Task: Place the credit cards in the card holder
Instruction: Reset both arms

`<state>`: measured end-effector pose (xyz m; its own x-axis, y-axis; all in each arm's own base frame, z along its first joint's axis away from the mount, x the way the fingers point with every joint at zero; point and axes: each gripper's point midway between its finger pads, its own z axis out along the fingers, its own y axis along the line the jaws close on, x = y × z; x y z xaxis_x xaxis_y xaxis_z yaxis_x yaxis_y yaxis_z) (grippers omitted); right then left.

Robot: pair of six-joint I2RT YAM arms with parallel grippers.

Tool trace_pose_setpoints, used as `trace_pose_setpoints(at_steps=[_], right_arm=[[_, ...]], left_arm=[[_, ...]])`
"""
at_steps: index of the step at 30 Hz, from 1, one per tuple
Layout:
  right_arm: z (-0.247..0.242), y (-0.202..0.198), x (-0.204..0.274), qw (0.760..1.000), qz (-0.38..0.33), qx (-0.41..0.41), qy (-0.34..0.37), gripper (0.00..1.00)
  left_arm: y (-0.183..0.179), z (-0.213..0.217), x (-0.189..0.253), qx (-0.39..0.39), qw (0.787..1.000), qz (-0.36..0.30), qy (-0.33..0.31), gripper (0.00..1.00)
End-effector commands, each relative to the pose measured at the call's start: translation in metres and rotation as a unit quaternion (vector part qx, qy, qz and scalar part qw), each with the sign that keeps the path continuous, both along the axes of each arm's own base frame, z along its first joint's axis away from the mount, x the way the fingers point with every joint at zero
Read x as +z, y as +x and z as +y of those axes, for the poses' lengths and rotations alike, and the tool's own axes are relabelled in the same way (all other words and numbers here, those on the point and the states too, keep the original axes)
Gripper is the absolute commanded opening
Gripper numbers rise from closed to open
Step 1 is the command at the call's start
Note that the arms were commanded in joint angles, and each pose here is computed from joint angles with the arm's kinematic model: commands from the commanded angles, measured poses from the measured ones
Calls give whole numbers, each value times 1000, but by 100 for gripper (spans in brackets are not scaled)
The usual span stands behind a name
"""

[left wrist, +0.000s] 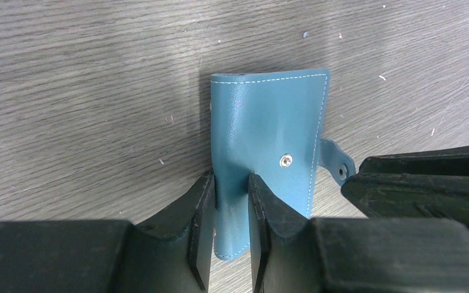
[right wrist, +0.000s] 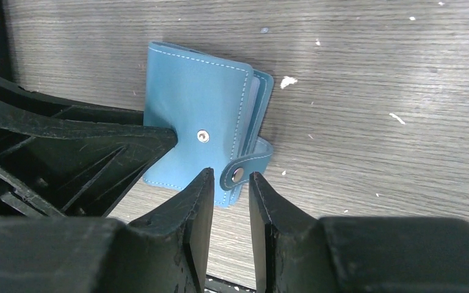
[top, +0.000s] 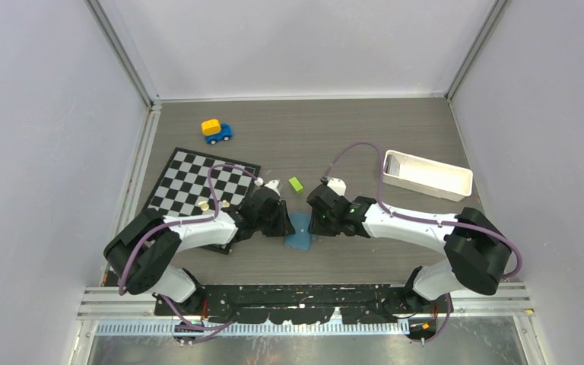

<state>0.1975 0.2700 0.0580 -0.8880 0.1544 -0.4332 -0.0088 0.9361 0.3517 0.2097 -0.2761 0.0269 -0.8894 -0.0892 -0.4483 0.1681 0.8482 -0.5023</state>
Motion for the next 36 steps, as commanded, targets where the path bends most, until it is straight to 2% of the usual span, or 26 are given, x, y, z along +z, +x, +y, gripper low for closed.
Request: trace_pose_setpoints(at_steps=[1,7,14,21,26,31,36], right_arm=[[10,8,10,1000,-21,6,-5,33],[12,9,13,999,-30,10,-15,34],[8,9,8,999,-27,5,-32,24],[8,8,1,999,-19,7,-41,23],[5,8,3,999,-21,3,-46,17],[0,9,1,998,-22,1,-61,29],[1,9,-2,997,-20,4,-69,29]], left_arm=[[-19,30,-29,-7,996,33,79,25],[-16,33,-30,0,996,26,86,25],[-17,34,-30,0,996,26,87,25],[-17,34,-30,1,996,26,87,25],[-17,35,-29,2,996,24,87,25],[-17,34,-30,1,996,26,87,25],[-17,34,-30,0,996,26,87,25]])
